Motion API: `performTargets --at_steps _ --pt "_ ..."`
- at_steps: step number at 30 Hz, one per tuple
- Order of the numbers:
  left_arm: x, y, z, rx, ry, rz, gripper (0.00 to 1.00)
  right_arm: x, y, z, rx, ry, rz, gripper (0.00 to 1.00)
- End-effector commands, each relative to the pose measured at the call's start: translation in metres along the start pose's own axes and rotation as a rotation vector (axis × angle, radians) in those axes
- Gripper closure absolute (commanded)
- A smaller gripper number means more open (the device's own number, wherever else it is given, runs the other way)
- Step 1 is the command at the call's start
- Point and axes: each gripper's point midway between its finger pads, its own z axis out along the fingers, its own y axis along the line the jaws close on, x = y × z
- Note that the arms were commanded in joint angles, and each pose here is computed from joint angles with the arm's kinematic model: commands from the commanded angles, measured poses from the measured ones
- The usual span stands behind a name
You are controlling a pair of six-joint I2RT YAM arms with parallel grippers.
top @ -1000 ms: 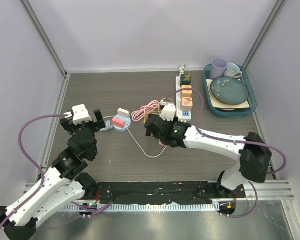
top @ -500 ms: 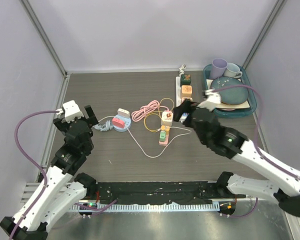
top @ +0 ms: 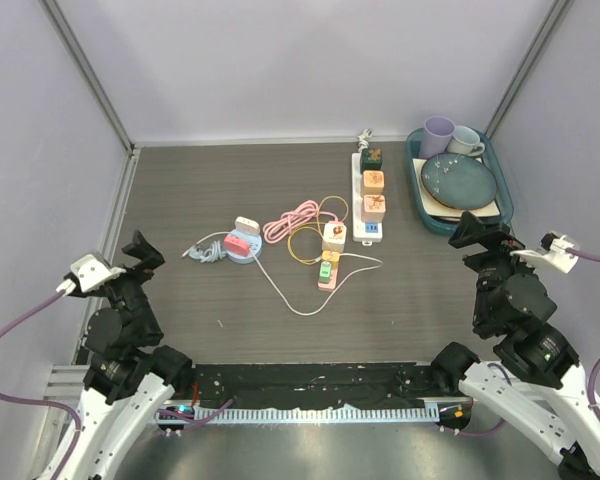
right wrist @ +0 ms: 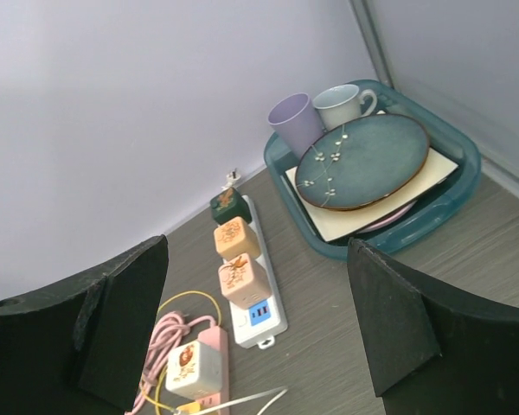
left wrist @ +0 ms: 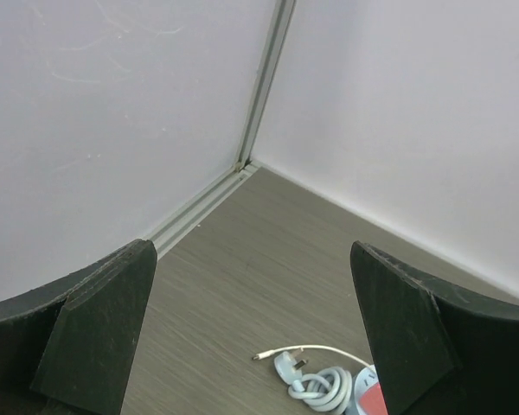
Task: Insert the plug
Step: Reset both arms
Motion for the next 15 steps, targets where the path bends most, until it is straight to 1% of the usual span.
performTargets --at_steps 1,3,9,12,15 --pt "-0.021 -0.005 -0.002 0.058 -0.094 -0.081 0.00 -0.003 -0.014 0.001 0.044 -0.048 -0.050 0.11" --pt "-0.022 -0.011 -0.003 0.102 -0.103 -0.047 0.00 -0.002 -0.015 0.001 0.034 -0.058 -0.049 0.11" --pt "-0.021 -0.019 -0.001 0.127 -0.096 -0.026 0.01 0.002 -0.016 0.002 0.026 -0.057 -0.101 0.11" --pt "-0.024 -0.026 -0.002 0.173 -0.102 -0.028 0.00 0.006 -0.016 0.003 0.026 -0.054 -0.125 0.12" --pt "-0.023 -0.025 -0.002 0.168 -0.097 -0.027 0.00 0.007 -0.016 0.004 0.024 -0.057 -0.149 0.12"
